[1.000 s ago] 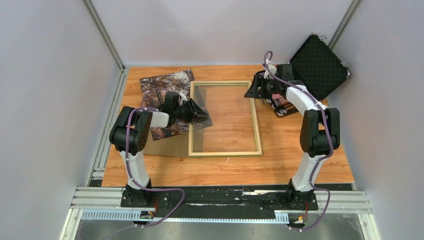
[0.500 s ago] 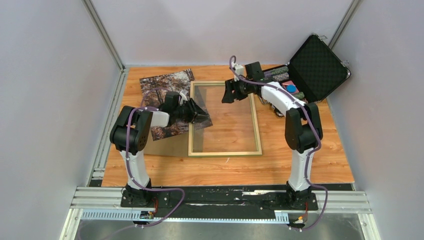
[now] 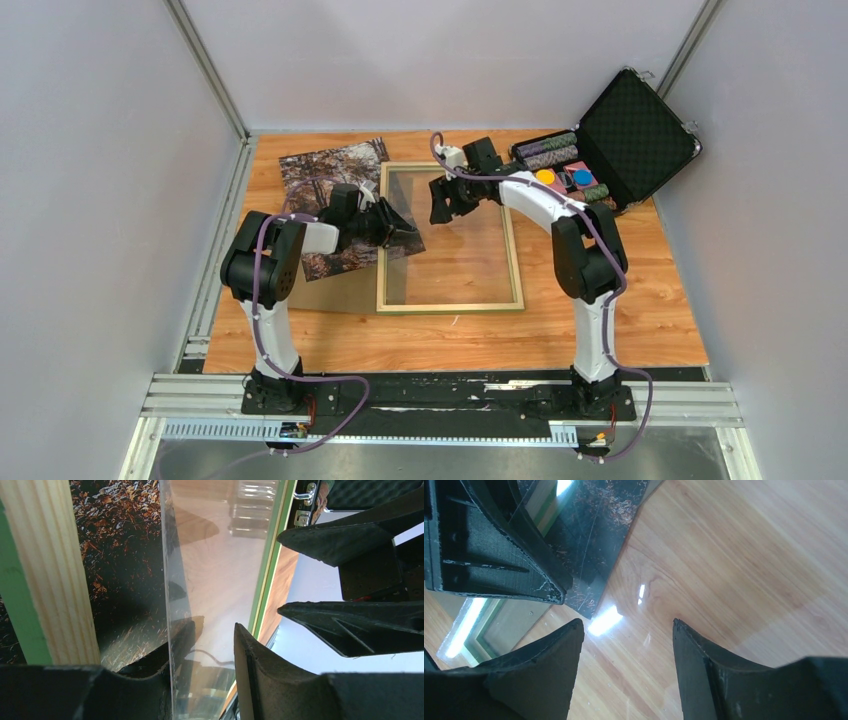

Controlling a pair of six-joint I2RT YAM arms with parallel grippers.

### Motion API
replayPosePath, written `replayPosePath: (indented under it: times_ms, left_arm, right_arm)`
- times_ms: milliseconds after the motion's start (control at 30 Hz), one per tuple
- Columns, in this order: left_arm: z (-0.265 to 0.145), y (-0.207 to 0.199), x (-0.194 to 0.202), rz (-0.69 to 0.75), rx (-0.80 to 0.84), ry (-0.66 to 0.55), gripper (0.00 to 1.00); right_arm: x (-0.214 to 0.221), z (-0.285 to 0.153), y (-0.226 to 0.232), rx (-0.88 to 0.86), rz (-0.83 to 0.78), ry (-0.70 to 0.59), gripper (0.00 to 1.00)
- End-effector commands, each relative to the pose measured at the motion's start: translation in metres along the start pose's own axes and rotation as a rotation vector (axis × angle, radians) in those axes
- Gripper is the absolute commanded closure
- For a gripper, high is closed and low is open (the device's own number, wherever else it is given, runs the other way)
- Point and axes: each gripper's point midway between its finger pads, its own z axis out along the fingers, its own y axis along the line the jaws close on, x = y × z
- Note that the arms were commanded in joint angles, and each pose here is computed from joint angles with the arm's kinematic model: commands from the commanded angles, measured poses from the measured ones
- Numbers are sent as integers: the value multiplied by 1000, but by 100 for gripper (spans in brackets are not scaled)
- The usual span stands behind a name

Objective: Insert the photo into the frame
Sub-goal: Place the photo frame item in the photo frame.

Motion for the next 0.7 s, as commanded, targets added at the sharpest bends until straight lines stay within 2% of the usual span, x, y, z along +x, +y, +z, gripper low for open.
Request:
replayPosePath:
  times_ms: [0,667]
  left_arm:
    - [4,-13,-5,54,27,-4,57]
    - [1,-17,-5,67,25,-4,53]
  right_arm:
    - [-5,7,0,-5,-29,-10,36]
    - [23,24,-11,15,-2,57,37]
